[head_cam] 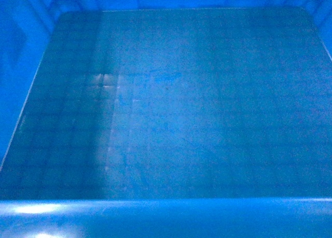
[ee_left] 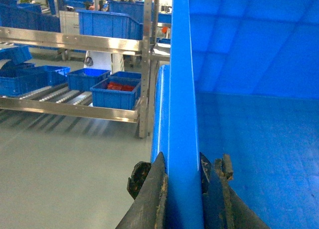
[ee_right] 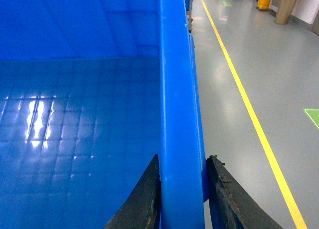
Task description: Place box next to blue box on left shelf
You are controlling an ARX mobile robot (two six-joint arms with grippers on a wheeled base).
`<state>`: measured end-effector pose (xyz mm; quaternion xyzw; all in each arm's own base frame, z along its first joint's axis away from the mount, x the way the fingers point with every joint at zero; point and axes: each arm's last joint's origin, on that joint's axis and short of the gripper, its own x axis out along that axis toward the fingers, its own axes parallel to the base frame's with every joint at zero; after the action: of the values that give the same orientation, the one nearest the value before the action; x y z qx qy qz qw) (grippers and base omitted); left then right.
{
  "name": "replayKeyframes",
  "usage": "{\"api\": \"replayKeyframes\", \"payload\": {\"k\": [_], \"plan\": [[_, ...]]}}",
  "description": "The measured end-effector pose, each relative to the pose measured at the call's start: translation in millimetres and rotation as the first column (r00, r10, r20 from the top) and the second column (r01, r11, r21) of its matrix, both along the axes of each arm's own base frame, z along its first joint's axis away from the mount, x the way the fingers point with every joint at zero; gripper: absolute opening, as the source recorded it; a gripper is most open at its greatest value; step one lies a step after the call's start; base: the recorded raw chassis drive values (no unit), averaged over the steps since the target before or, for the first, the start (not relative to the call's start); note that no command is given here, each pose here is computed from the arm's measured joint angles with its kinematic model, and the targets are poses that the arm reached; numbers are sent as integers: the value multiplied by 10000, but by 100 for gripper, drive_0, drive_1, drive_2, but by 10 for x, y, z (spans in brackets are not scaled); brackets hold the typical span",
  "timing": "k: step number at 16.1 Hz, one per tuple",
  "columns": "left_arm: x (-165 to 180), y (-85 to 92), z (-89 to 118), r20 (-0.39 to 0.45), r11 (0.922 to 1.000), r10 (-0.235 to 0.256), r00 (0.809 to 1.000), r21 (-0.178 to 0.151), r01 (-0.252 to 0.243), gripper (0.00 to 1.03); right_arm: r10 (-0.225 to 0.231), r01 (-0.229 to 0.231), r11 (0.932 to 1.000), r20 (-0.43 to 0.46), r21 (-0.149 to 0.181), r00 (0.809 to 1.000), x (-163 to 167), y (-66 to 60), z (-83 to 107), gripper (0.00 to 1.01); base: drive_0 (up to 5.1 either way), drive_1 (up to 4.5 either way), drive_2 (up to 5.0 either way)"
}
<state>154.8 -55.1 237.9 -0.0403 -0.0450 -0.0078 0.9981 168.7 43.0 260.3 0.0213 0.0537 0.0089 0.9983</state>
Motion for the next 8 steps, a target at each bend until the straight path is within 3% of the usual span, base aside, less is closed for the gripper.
{"api": "replayKeyframes", "payload": {"k": [8], "plan": [[1, 0, -2, -17, 10000, -4, 10000, 4, 4, 10, 0, 0, 10000, -40, -16, 10000, 0, 0, -4, 20, -7, 399, -412]]}}
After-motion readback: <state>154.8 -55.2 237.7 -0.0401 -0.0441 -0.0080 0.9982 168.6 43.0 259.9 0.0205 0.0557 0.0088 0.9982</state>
